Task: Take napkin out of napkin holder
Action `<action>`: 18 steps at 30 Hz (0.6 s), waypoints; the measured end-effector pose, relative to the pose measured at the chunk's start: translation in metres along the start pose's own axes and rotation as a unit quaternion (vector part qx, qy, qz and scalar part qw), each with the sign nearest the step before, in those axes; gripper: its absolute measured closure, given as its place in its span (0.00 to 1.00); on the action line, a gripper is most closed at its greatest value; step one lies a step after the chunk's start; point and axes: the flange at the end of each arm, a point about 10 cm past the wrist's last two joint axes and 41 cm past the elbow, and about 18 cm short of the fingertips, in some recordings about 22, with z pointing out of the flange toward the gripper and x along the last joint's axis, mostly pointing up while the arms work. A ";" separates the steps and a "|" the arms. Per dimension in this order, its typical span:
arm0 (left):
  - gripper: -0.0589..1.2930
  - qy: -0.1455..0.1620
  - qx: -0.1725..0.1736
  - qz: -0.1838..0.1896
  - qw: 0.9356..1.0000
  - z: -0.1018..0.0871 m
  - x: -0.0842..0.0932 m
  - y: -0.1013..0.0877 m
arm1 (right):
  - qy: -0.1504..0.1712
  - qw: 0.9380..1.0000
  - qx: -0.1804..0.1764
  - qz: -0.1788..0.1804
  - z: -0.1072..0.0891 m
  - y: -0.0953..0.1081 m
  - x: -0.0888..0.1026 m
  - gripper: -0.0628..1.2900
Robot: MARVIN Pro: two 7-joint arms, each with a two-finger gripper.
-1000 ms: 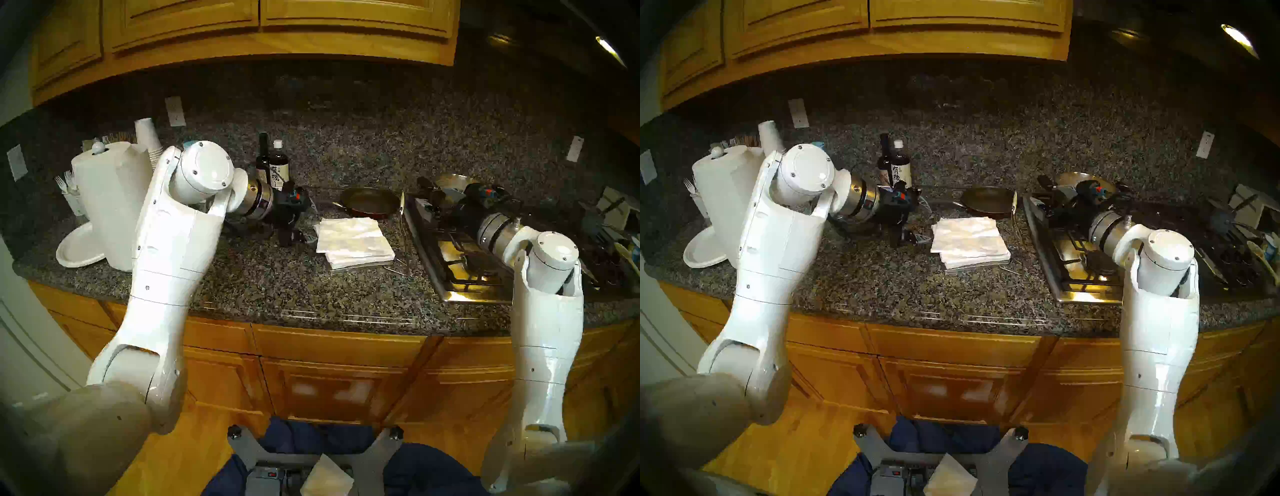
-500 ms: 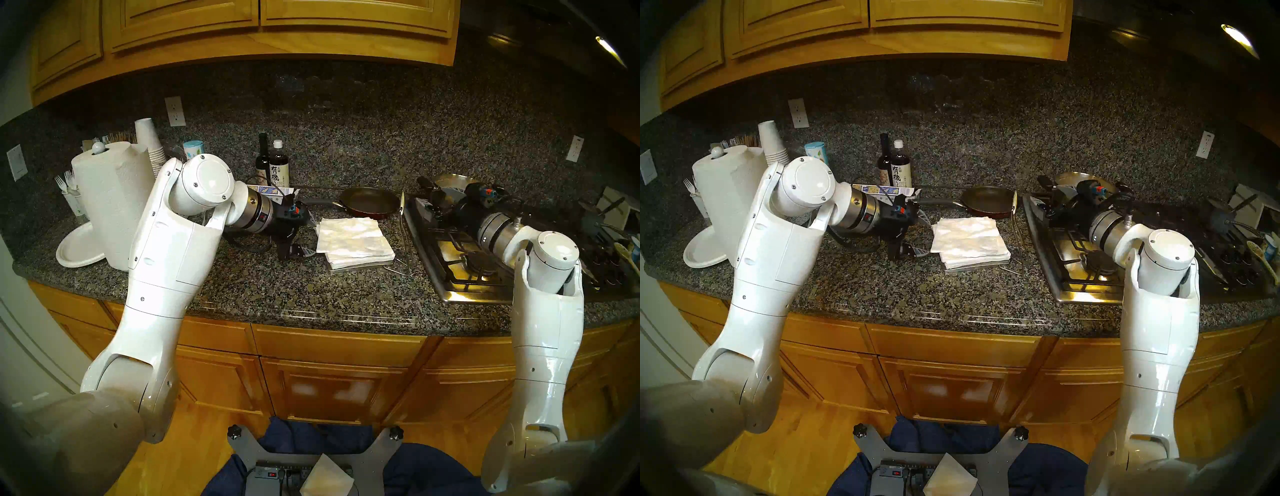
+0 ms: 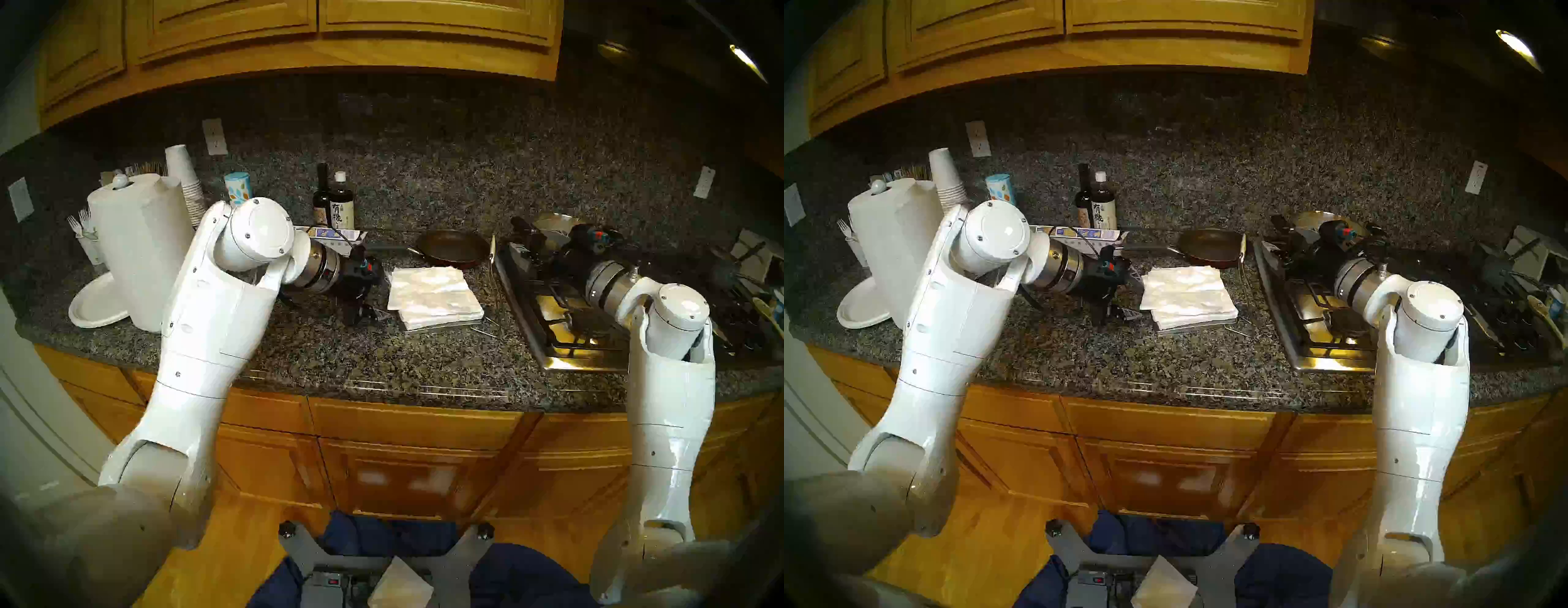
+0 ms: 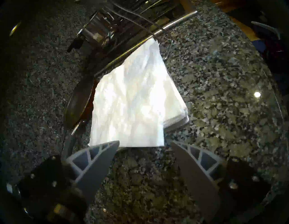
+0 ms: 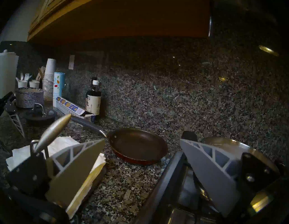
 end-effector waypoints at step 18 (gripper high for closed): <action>0.32 -0.012 0.017 0.005 1.000 0.010 -0.002 -0.002 | 0.000 1.000 -0.001 -0.001 -0.001 0.000 0.000 0.04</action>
